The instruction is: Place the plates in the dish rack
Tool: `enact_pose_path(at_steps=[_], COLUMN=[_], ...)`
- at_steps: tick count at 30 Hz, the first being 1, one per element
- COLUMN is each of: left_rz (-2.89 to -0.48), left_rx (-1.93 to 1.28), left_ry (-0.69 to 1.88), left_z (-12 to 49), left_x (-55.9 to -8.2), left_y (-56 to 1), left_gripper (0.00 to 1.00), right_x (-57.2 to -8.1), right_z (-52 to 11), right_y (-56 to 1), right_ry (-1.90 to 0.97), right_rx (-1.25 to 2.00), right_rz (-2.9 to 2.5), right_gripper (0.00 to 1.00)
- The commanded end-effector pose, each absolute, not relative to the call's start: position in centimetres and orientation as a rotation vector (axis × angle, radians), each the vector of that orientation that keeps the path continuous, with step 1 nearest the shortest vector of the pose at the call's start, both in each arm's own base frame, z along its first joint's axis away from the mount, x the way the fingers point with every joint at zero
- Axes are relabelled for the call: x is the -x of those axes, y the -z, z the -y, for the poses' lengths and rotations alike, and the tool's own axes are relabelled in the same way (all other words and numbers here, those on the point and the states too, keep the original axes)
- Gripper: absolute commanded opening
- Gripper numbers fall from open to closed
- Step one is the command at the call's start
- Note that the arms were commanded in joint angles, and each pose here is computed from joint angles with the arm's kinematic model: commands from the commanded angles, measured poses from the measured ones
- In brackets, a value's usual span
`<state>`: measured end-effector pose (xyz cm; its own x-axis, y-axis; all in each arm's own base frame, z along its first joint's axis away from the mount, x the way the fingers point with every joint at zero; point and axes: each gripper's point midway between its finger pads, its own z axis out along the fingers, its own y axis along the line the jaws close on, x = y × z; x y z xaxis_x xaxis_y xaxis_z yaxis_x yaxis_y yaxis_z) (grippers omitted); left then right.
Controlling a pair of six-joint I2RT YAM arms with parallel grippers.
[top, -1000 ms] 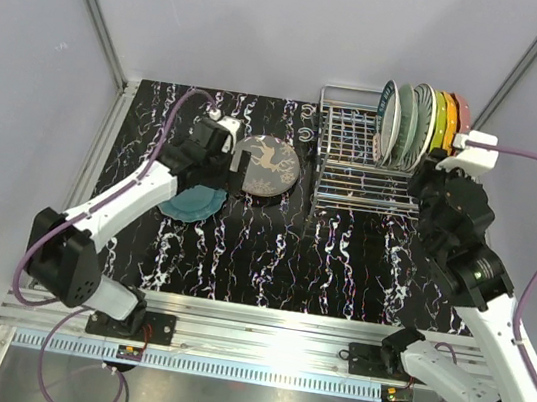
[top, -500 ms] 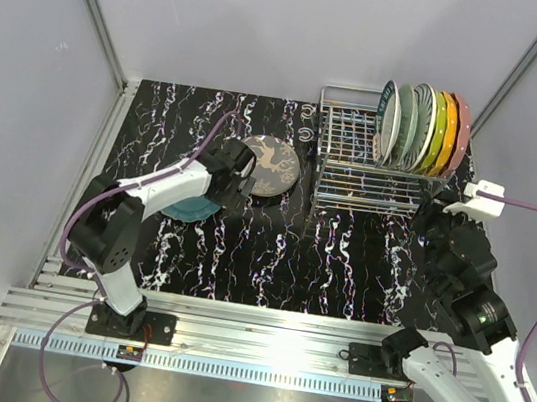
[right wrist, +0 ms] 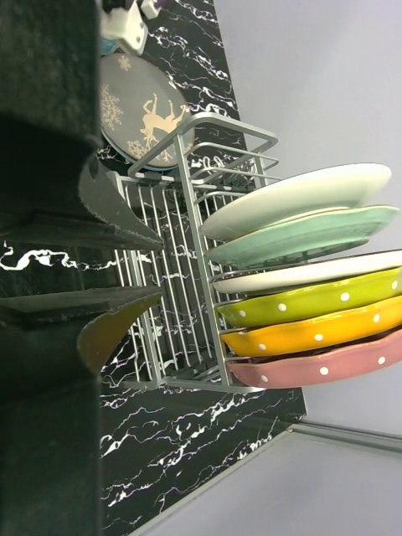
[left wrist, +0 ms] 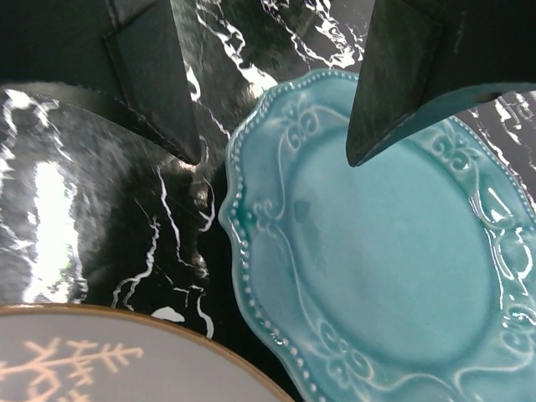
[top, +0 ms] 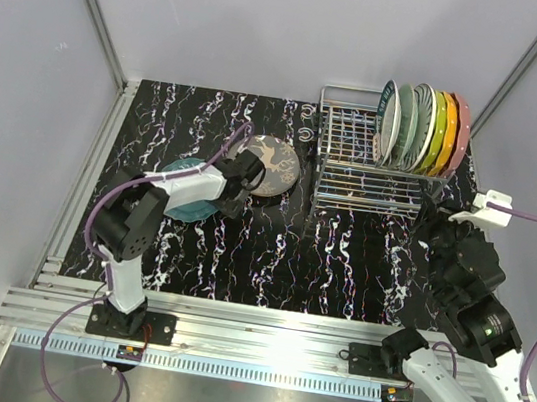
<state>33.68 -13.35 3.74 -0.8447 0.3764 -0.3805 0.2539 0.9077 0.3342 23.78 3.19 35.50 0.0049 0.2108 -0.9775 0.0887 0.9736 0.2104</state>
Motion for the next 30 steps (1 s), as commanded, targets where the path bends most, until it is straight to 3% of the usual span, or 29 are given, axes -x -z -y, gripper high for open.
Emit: enact_pose_path(at_steps=[1, 7, 18, 22, 26, 30], left_rz=[-2.529, -2.508, -2.540, -2.523, -2.501, -2.462], left_rx=[-0.425, -0.373, -0.401, -0.388, -0.388, -0.366], left_ry=[-0.505, -0.598, -0.655, -0.678, -0.716, -0.750], left_z=[13.0, 12.2, 12.0, 11.8, 11.7, 11.7], left_x=[-35.5, -35.7, -35.8, -36.0, -35.9, -35.8], left_y=[-4.4, -3.9, -1.7, -2.1, -2.6, -4.3], left_gripper=[0.68, 0.49, 0.37, 0.15, 0.00, 0.00], right_x=[-23.8, -23.7, -23.5, -23.4, -23.4, -23.2], right_z=[-3.4, -3.5, -3.5, -3.4, -3.3, -3.5], right_y=[-35.7, -35.9, -35.9, -35.9, -36.0, -36.3], right_ry=[-0.129, -0.141, -0.150, -0.147, -0.149, -0.167], right_rx=[-0.247, -0.249, -0.248, -0.250, -0.251, -0.241], right_rz=[-1.554, -1.545, -1.542, -1.540, -1.537, -1.529], right_gripper=[0.31, 0.31, 0.31, 0.31, 0.31, 0.31])
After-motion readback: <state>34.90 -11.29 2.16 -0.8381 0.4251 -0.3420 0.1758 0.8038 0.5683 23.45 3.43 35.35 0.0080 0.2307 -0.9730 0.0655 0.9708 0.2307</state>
